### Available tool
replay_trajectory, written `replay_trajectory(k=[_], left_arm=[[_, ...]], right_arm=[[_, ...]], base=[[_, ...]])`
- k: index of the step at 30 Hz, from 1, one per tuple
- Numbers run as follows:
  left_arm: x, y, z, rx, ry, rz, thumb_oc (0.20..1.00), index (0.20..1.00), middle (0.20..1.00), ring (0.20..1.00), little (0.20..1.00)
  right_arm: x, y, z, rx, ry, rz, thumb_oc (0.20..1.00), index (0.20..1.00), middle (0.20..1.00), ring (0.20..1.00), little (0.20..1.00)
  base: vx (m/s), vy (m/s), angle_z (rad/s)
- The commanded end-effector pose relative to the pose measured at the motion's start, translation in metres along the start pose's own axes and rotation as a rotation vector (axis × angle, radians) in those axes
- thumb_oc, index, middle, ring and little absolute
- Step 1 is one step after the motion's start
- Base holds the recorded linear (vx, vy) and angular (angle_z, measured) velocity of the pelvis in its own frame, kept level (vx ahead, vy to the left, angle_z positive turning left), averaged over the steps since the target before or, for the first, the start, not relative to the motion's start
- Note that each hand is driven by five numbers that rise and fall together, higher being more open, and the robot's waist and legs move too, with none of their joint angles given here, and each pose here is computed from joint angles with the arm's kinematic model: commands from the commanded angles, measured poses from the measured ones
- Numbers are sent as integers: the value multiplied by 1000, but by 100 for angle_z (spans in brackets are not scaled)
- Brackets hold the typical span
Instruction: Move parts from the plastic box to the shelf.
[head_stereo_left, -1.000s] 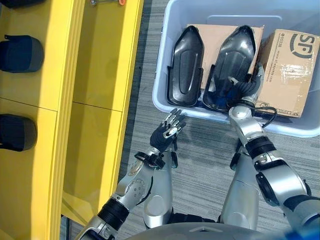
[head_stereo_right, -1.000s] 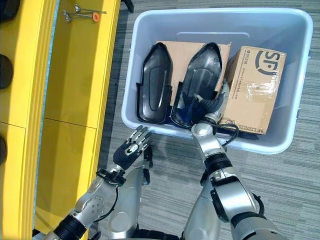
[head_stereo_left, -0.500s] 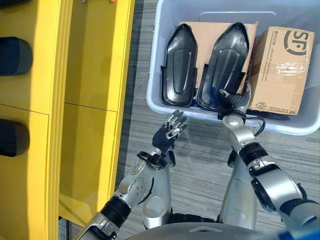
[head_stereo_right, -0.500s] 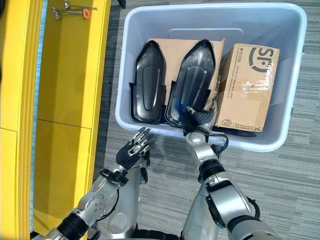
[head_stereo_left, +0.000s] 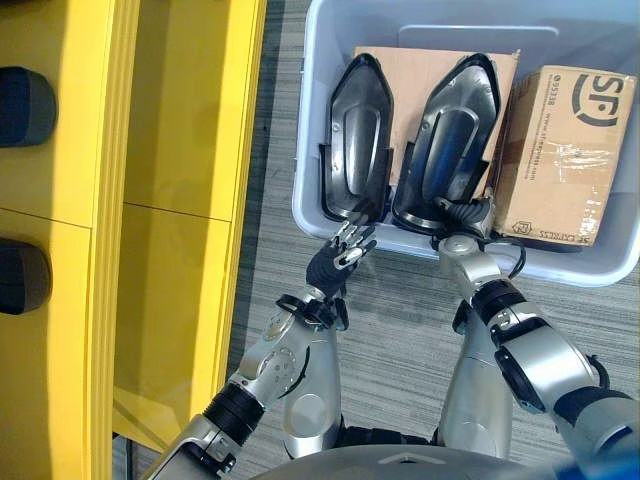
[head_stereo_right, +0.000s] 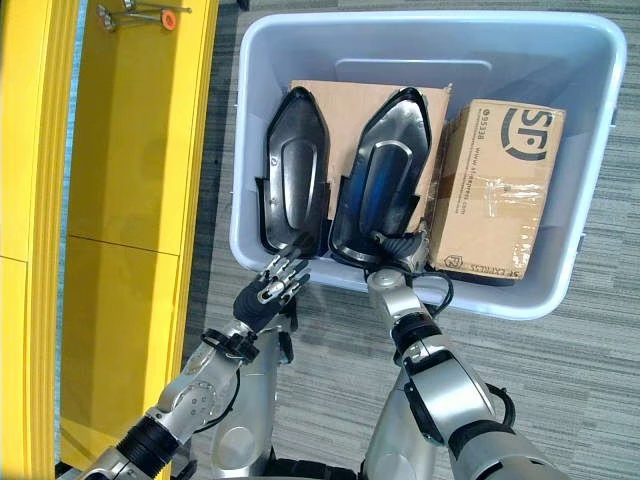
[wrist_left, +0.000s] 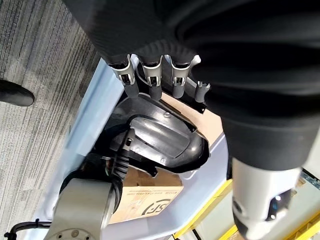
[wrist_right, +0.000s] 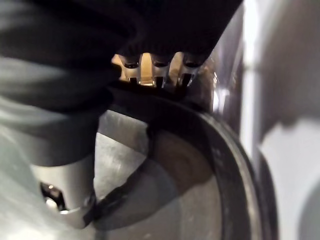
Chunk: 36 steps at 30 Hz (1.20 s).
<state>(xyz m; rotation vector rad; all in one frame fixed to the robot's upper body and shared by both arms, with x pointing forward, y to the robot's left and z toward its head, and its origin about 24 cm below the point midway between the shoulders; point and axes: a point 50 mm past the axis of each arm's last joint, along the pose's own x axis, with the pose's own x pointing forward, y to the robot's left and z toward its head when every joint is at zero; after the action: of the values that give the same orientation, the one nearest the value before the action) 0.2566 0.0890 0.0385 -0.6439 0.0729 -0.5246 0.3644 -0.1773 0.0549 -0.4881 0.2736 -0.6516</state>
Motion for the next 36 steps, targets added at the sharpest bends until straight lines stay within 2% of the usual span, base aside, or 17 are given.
replay_trajectory(k=[1,9,18,19,20,29,36], left_arm=[[2,-13,9,-8,-67,-67,1000,1000,1000,1000,1000],[1,-8,11,-6,-66,-66,1000,1000,1000,1000,1000],[6,-10,16,-2,-74,-60,1000,1000,1000,1000,1000],[7,-10,16,-1,-75,-60,1000,1000,1000,1000,1000],[8,-11,17,2,-77,-59,1000,1000,1000,1000,1000],[12,-15,14,16,-80,-69,1000,1000,1000,1000,1000],[10,-8,16,18,-93,-83,1000,1000,1000,1000,1000]], right_arm=[[7,-17,-32,-240,20,-108,1000,1000,1000,1000,1000],[16,-31,-41,-320,83,-176,1000,1000,1000,1000,1000],[27,-47,-39,-272,122,-253,1000,1000,1000,1000,1000],[29,-48,-37,-260,122,-254,956,956,956,956,956],[31,-51,-34,-254,115,-264,200,200,200,200,200],[38,-62,-2,-239,-63,-379,200,200,200,200,200],[34,-58,-2,-227,-133,-368,200,200,200,200,200]], base=[[27,70,6],[17,47,7],[17,56,10],[14,57,13],[12,43,8],[2,4,0],[-23,-47,-1]])
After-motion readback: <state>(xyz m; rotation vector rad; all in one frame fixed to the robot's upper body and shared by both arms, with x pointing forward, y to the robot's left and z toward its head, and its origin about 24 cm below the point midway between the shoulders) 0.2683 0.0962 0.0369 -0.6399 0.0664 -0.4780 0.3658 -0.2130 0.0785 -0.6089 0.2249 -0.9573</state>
